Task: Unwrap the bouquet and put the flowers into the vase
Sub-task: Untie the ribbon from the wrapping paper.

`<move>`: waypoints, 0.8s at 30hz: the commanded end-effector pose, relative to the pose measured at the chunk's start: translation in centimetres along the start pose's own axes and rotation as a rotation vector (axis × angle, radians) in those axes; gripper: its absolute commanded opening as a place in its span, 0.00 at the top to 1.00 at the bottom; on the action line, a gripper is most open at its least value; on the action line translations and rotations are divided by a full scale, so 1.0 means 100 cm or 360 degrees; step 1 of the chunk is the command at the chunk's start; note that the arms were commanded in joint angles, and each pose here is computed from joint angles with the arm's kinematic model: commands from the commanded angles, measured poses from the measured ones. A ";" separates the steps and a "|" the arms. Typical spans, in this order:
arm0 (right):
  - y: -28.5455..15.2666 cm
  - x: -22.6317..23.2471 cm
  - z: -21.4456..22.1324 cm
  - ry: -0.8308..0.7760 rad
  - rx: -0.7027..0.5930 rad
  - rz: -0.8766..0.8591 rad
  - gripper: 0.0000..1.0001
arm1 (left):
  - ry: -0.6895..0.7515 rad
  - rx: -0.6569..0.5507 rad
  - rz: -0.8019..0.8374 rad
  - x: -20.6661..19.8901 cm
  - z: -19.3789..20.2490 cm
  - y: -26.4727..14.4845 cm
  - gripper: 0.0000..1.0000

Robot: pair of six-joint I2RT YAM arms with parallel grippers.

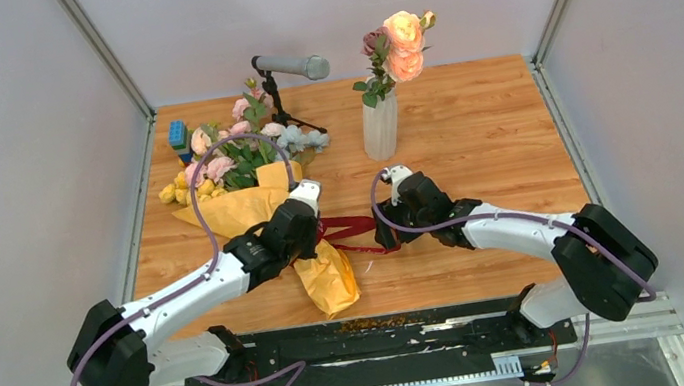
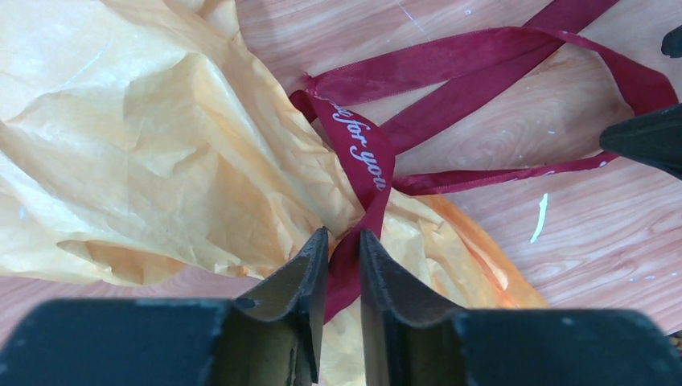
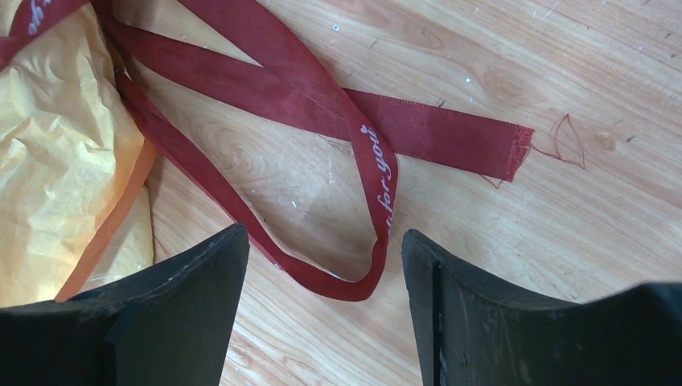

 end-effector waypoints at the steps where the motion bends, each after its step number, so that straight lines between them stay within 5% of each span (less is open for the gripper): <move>1: 0.004 0.009 -0.020 -0.0015 -0.0093 -0.0060 0.29 | -0.0057 -0.0112 -0.0025 0.001 -0.014 -0.006 0.78; 7: 0.004 0.013 -0.022 0.0002 -0.0098 -0.0097 0.30 | -0.0164 -0.0169 -0.0041 0.006 -0.009 -0.017 1.00; 15: 0.000 0.020 -0.024 0.0062 -0.0111 -0.0158 0.31 | -0.0401 -0.0158 -0.0211 0.032 0.022 -0.031 1.00; 24: 0.000 0.026 -0.028 0.0098 -0.0150 -0.0190 0.31 | -0.1082 -0.0215 -0.0363 0.072 0.076 -0.038 1.00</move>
Point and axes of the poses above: each gripper's point midway between its finger pads, its own y axis out along the fingers, its own x axis along the line the jaws close on, z = x × y, the point moved 5 cm from there along -y, back along the fingers, and after that the axes turned 7 degrees about y, right-handed, at the moved point
